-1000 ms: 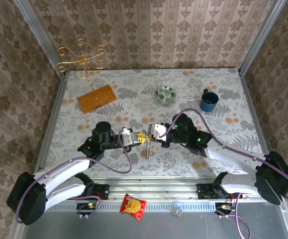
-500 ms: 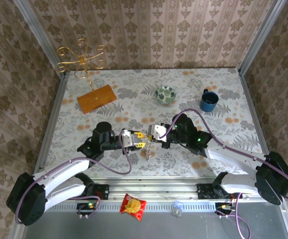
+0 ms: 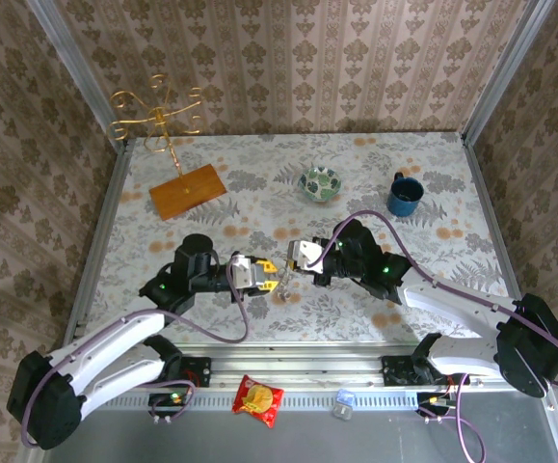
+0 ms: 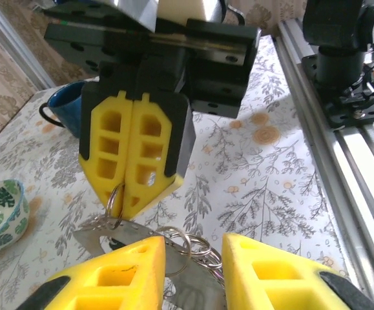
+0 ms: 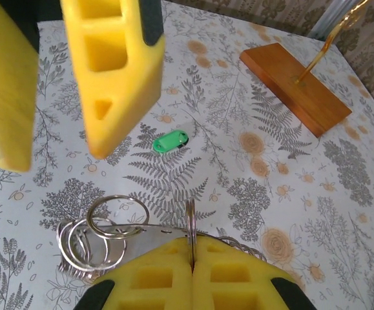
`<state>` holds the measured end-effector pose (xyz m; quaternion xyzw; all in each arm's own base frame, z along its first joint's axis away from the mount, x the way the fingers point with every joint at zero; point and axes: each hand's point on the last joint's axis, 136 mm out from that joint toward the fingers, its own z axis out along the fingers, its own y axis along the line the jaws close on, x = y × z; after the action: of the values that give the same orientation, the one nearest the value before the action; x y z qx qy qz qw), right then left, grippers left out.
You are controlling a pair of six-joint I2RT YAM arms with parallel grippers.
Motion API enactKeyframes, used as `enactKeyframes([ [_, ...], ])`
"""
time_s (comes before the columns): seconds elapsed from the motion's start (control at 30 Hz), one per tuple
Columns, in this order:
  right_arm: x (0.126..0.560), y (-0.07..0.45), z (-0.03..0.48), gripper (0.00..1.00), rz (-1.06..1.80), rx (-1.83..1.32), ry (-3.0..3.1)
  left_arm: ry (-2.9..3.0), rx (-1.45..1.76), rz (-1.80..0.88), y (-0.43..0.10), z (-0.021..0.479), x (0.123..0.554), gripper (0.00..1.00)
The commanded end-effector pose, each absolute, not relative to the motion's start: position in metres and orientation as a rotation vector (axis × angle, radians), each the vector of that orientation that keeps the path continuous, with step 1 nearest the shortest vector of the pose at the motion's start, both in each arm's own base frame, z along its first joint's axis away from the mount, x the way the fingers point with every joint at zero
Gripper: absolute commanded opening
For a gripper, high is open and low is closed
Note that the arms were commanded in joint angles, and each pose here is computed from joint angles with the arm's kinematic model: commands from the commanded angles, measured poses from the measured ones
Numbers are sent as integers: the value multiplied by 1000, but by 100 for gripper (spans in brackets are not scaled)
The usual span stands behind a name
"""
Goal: Put the keys on the keyring
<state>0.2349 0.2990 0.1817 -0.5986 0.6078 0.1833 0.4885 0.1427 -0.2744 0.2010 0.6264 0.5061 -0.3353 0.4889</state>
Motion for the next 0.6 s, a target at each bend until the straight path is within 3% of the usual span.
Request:
enactKeyframes([
  [0.0, 240, 303, 207, 0, 412, -1433, 1417, 1225, 1597, -884, -274, 200, 128, 27],
  [0.3, 230, 306, 207, 0, 465, -1460, 1396, 1220, 1307, -509, -263, 232, 192, 38],
  [0.57, 226, 310, 208, 0, 510, -1472, 1383, 1216, 1383, -650, -282, 216, 185, 39],
])
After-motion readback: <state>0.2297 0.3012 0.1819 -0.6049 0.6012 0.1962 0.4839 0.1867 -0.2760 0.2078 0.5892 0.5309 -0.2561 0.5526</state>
